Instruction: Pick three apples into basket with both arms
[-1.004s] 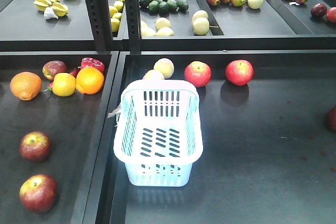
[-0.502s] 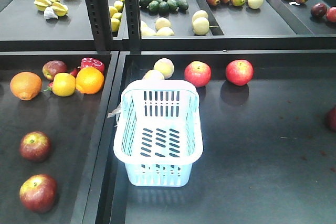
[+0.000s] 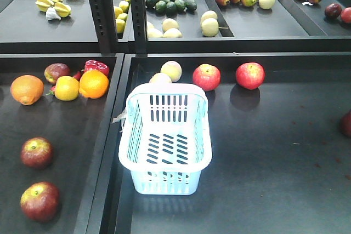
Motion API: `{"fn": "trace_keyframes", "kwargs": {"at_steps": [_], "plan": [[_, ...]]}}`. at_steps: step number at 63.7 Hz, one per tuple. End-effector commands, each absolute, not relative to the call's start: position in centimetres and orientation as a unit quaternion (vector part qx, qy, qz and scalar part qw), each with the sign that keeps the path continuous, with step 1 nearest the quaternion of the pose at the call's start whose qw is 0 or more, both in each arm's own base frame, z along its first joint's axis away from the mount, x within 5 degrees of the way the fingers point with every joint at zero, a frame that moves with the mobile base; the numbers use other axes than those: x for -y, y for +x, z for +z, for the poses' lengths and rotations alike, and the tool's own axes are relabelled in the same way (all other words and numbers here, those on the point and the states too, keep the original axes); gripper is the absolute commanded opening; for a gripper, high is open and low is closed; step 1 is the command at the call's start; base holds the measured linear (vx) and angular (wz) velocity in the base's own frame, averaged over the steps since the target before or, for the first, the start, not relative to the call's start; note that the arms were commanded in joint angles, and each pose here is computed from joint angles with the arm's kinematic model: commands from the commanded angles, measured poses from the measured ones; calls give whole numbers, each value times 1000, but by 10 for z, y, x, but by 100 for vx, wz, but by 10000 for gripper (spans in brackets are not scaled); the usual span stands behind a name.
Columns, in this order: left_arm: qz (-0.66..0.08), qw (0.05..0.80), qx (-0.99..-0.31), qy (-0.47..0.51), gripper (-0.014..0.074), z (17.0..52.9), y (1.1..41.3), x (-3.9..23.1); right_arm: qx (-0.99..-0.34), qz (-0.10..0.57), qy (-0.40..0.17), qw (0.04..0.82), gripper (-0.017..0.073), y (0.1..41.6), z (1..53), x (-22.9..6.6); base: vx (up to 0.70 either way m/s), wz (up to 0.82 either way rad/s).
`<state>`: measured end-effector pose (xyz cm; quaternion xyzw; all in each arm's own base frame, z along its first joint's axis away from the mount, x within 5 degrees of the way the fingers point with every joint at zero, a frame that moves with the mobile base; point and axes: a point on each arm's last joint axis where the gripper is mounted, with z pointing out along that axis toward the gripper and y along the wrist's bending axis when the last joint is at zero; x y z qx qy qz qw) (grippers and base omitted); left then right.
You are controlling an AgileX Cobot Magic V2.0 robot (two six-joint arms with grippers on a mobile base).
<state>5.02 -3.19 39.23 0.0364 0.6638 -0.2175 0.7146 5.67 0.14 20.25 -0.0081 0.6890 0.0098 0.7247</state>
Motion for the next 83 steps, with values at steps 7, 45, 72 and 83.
{"fn": "trace_keyframes", "kwargs": {"at_steps": [7,45,72,83], "plan": [[-172,706,-675,126,153,416,92,37,-665,8,-11,747,-4,56,204,-2,0,0],[-295,501,-732,357,482,405,292,73,-665,8,-11,747,-4,56,204,-2,0,0],[-332,428,-686,485,482,359,404,142,-665,8,-11,747,-4,56,204,-2,0,0],[-315,402,-689,514,482,339,416,156,-665,8,-11,747,-4,56,204,-2,0,0]]}}
